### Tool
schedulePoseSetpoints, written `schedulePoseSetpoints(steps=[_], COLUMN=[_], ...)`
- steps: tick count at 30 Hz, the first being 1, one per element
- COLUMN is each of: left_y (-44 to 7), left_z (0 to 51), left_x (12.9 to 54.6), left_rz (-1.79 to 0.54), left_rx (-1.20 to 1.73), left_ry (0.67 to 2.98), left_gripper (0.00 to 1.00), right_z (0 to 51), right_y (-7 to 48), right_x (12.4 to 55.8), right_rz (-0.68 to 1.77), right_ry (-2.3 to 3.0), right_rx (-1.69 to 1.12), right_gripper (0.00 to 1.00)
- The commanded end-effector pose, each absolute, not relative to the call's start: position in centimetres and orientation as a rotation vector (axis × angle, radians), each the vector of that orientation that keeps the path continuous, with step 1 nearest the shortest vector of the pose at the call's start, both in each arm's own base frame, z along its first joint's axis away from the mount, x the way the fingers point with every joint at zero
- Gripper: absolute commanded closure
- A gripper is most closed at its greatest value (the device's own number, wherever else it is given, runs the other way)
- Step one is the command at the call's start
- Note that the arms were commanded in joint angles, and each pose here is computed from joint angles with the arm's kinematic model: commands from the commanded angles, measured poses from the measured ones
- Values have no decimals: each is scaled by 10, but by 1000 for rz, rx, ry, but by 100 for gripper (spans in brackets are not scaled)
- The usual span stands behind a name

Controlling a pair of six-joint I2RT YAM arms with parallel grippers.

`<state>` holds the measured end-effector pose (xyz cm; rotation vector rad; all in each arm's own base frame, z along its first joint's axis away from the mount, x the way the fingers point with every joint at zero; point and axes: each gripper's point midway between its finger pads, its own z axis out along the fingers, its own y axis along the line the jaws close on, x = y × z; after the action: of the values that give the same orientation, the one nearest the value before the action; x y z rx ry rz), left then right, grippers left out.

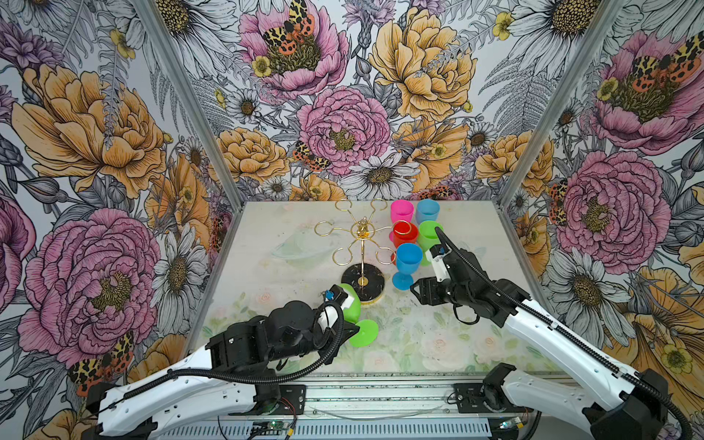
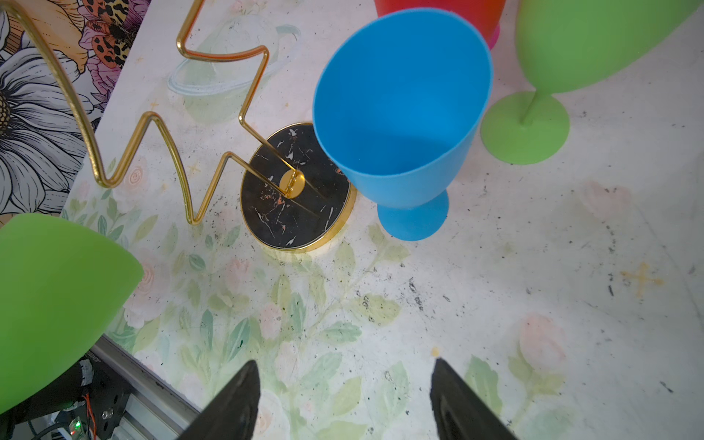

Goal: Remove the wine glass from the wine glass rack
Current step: 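Swing the green glass upright toward the standing glasses with the left gripper, then grip the green glass bowl with the right gripper while the left holds the foot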

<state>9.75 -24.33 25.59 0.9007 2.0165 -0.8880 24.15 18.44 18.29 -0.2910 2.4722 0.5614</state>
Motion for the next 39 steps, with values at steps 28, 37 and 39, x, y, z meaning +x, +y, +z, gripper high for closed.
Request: schedulePoseSetpoints(steps=[28, 37, 39], left_y=[-270, -266, -264], left_z=[207, 176, 169], left_x=[75, 92, 95], left_rz=[-98, 289, 364], left_rx=[1604, 1767, 1796], left_ry=[1338, 1180, 1146], left_gripper=[100, 100, 100], right_z=[230, 253, 258], right_y=[209, 217, 218], right_x=[253, 253, 253], right_rz=[661, 724, 735], right_ry=[2426, 2391, 2381], right_rx=[-344, -358, -360], right_gripper=[27, 28, 28])
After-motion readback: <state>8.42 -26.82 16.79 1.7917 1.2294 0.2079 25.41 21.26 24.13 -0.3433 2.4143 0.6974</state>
